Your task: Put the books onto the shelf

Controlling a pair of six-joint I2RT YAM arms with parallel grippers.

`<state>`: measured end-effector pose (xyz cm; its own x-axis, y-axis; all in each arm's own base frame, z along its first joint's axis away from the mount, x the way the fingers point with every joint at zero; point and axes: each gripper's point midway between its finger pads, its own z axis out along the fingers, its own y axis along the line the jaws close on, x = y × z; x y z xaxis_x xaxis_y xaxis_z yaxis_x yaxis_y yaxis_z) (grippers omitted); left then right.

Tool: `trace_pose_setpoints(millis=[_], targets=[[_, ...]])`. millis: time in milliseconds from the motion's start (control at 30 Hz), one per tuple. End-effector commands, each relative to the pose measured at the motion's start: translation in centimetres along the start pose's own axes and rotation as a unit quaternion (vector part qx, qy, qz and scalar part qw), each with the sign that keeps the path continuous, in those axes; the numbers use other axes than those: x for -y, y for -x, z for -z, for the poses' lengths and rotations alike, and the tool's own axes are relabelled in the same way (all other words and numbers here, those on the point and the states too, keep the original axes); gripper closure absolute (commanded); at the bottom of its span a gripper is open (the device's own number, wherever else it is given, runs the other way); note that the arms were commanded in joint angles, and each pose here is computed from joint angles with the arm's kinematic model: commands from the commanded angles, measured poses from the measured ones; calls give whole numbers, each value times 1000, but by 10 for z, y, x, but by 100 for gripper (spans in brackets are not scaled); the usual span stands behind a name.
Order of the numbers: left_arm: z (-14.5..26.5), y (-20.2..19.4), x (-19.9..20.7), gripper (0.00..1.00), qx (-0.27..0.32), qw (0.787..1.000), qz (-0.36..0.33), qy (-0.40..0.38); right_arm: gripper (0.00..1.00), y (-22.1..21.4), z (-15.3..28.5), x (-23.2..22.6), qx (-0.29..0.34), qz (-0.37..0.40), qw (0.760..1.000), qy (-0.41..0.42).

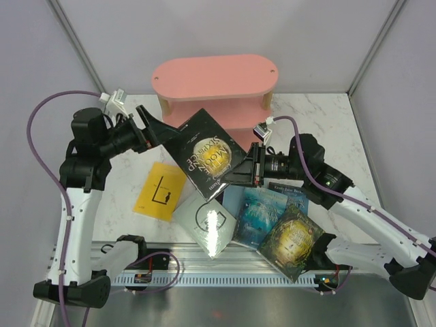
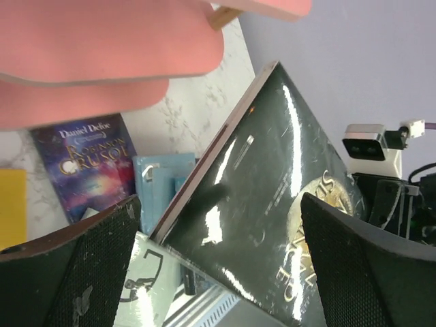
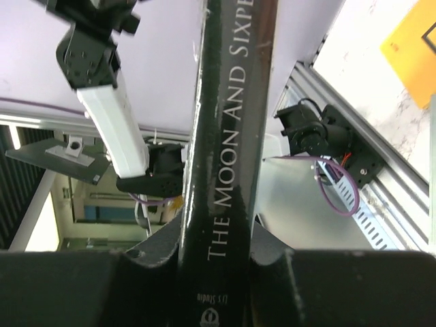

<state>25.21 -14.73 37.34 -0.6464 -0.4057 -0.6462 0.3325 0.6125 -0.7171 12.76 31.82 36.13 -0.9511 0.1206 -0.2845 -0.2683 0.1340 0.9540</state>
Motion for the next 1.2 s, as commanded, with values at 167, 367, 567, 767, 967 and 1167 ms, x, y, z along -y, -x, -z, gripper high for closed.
trace_pose_setpoints(millis=[167, 367, 567, 767, 967, 1167], targets=[[61, 42, 0, 0, 124, 981, -53, 142, 100, 70, 32, -102, 124, 91, 984, 89], [64, 34, 6, 0, 117, 984, -41, 129, 100, 149, 43, -139, 219, 90, 967, 95], [74, 20, 19, 0, 113, 988, -33, 104, 100, 239, 38, -95, 302, -1, 952, 50], [86, 2, 21, 0, 110, 988, -27, 102, 100, 289, 38, -68, 328, -21, 944, 22], [94, -8, 20, 0, 109, 988, -26, 108, 100, 307, 46, -48, 339, -44, 940, -5], [93, -10, 16, 0, 102, 988, -21, 114, 78, 296, 46, -11, 326, -83, 941, -34]])
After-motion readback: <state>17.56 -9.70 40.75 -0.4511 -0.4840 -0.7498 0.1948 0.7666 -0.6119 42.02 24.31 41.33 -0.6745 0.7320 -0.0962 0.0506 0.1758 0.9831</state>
